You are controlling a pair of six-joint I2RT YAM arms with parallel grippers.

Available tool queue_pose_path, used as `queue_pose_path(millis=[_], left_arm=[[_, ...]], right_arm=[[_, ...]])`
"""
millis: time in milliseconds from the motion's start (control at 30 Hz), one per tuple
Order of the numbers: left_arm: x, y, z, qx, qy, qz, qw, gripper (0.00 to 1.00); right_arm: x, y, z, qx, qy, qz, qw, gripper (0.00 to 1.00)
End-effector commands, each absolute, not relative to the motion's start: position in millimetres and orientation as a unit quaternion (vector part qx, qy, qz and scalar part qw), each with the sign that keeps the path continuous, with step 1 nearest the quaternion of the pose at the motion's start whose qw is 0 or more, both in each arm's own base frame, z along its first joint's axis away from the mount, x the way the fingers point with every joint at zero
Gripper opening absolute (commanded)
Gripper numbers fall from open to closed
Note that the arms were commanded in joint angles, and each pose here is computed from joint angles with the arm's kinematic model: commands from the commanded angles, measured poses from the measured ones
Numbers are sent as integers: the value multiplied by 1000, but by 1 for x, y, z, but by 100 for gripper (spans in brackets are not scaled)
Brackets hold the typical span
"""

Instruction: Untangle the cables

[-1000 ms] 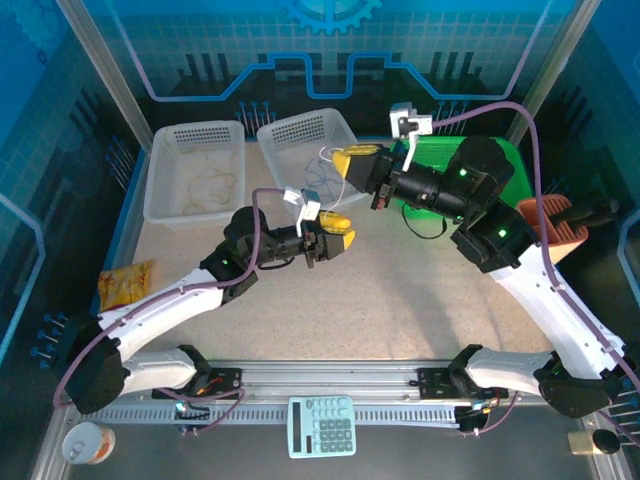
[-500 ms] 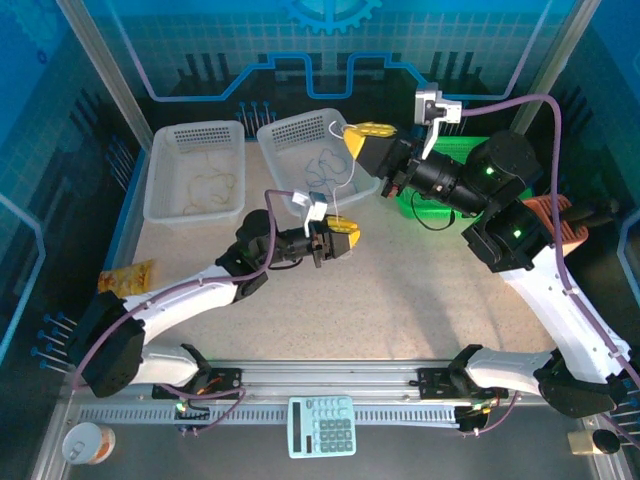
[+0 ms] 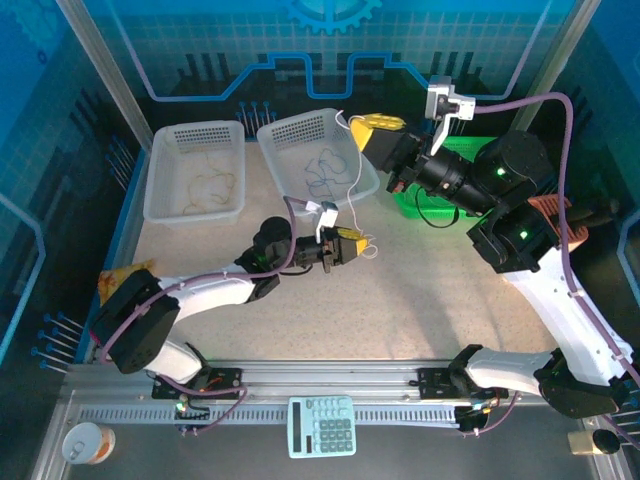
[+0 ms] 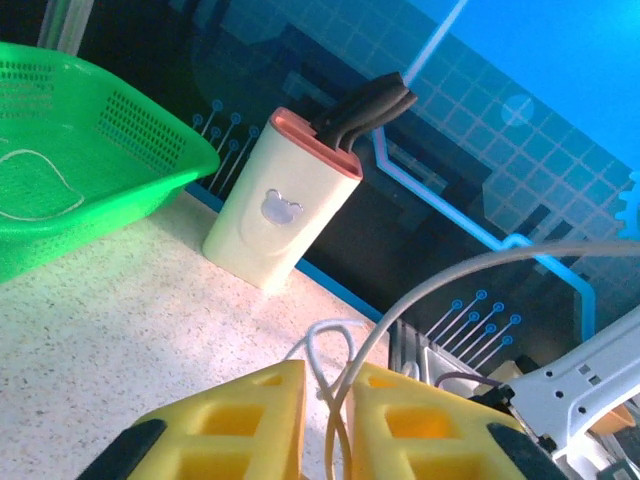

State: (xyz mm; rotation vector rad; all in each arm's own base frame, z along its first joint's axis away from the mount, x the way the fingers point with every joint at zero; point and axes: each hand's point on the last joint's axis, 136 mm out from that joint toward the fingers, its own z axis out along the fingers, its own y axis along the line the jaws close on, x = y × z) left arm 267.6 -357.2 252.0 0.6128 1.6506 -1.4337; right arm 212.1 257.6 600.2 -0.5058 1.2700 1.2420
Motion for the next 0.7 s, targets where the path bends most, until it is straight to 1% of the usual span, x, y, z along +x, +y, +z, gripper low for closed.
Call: queue_pose_path(millis=[0,67,133,233,367,500,667], left_arm=[[259,-364,244,253,649,-591,406,12],[259,-366,236,249,654,-593,398,6],[258,-367,228,246,659,-593,393,5],[257,-367,214,243,670,-589,380,1],[252,-362,197,242,685,-579,369,1],[247,-356,185,242,700,-566,362,8],[245,-353,179,243,707,-560,357,9]], right_arm=[[203,247,625,-216,519,532,633,0],[204,245,627,-215,517,531,636,0],[206,243,630,-214,516,526,641,0],[210,233,638,-209,516,510,656,0],[218,215,650,-196,515,491,675,0],[225,197,658,-179,515,481,687,0],[231,192,655,-171,520,484,683,0]])
